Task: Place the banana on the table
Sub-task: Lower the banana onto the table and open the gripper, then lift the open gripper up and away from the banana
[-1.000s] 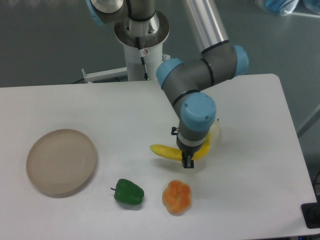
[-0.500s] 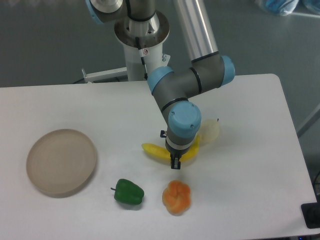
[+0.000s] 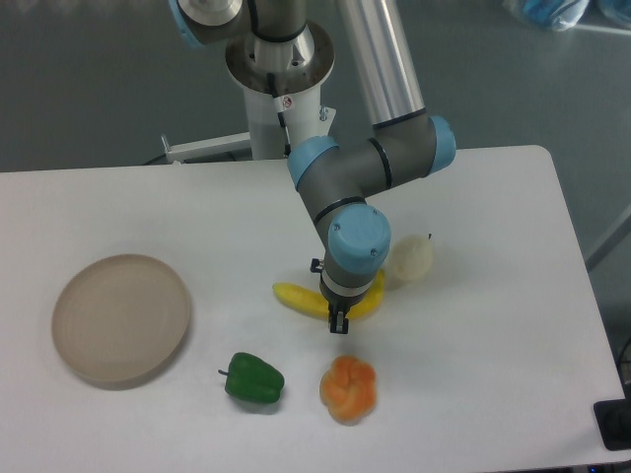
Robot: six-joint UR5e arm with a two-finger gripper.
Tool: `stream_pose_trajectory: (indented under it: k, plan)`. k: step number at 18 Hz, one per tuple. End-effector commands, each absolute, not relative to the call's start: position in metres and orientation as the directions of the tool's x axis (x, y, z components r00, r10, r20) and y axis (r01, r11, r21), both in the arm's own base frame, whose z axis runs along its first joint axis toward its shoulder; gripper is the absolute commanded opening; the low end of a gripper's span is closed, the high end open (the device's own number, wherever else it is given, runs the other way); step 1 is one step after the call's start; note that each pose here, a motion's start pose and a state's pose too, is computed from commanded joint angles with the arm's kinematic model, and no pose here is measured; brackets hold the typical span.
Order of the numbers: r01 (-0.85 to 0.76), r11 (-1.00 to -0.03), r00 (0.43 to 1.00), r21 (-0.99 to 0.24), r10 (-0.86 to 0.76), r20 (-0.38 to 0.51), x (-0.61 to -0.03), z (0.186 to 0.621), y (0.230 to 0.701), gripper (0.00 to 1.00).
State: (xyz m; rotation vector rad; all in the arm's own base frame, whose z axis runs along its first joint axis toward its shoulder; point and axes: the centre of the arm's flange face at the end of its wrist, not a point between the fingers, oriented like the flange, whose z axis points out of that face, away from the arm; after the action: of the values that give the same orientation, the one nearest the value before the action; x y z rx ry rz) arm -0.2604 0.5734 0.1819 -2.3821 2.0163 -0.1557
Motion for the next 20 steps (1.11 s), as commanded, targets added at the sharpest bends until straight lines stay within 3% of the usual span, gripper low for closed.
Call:
stream_pose_trajectory:
  k: [2,4,5,6,15,20]
  plan:
    - [-0.983,-0.170,0.166,-0.074,-0.984,0.060,-0.263,0.183,0.576,0.40]
    - [-0.981,-0.176,0.173,-0.082,-0.984,0.044,-0.264,0.188,0.580,0.65]
    - [-0.980,-0.180,0.178,-0.090,-0.984,0.030,-0.266,0.192,0.582,0.85]
    - [-0.978,-0.185,0.184,-0.092,-0.983,0.014,-0.268,0.199,0.585,0.96]
    - [-0.957,-0.291,0.290,-0.014,-0.944,-0.155,-0.338,0.299,0.585,1.00]
    - [-0.904,-0.428,0.425,-0.020,-0.889,-0.172,-0.409,0.307,0.550,1.00]
